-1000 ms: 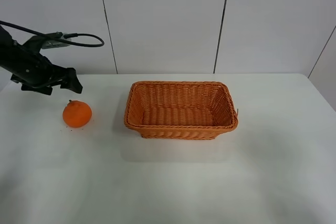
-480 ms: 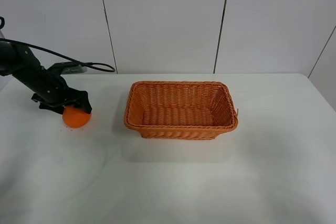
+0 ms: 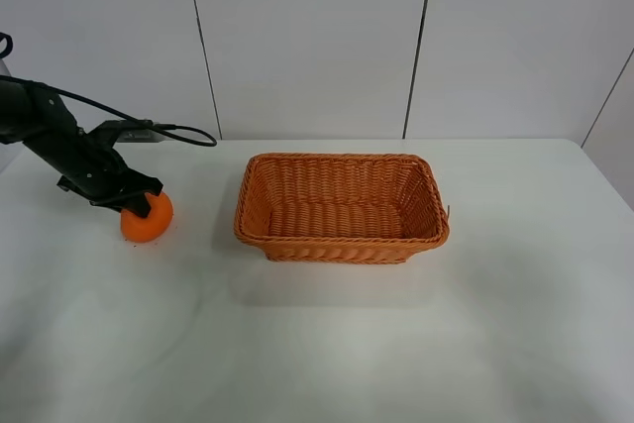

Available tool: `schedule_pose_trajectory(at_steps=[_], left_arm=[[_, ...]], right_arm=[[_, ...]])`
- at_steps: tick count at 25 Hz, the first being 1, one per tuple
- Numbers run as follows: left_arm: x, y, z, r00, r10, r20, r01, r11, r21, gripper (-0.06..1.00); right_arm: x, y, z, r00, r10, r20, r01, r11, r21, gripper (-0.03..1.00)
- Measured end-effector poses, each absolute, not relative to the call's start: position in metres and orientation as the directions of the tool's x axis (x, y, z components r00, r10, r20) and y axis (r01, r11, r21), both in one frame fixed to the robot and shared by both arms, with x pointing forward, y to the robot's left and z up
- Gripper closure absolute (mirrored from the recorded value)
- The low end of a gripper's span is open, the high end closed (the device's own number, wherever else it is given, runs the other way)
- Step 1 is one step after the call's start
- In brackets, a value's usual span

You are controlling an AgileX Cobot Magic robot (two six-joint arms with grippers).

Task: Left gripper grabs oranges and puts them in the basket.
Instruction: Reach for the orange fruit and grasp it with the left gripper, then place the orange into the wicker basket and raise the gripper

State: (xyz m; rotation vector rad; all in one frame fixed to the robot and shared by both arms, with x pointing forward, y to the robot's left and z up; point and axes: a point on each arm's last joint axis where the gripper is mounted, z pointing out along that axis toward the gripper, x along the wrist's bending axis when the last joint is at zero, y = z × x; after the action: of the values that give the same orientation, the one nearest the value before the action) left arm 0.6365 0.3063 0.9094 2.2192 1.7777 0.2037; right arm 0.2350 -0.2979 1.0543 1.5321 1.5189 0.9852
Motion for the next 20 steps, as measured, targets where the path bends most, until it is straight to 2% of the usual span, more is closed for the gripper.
schedule_pose_trajectory(at_steps=[1, 12, 16, 20], left_arm=[[0.636, 0.306, 0.91, 0.23, 0.971, -0.07, 0.93, -0.199, 0.308, 0.78], [0.63, 0.305, 0.917, 0.244, 0.965, -0.094, 0.942, -0.213, 0.259, 0.78], [0.623, 0.304, 0.942, 0.261, 0.961, -0.088, 0.934, -0.228, 0.274, 0.78], [0.611, 0.297, 0.984, 0.283, 0.955, -0.086, 0.91, -0.239, 0.339, 0.78]], right_arm=[[0.235, -0.298, 1.054, -0.001, 1.0, 0.015, 0.422, -0.013, 0.907, 0.27], [0.235, -0.298, 1.054, -0.001, 1.0, 0.015, 0.422, -0.013, 0.907, 0.27], [0.235, -0.298, 1.054, -0.001, 1.0, 0.015, 0.422, -0.013, 0.907, 0.27], [0.235, -0.298, 1.054, -0.001, 1.0, 0.015, 0.422, -0.013, 0.907, 0.27]])
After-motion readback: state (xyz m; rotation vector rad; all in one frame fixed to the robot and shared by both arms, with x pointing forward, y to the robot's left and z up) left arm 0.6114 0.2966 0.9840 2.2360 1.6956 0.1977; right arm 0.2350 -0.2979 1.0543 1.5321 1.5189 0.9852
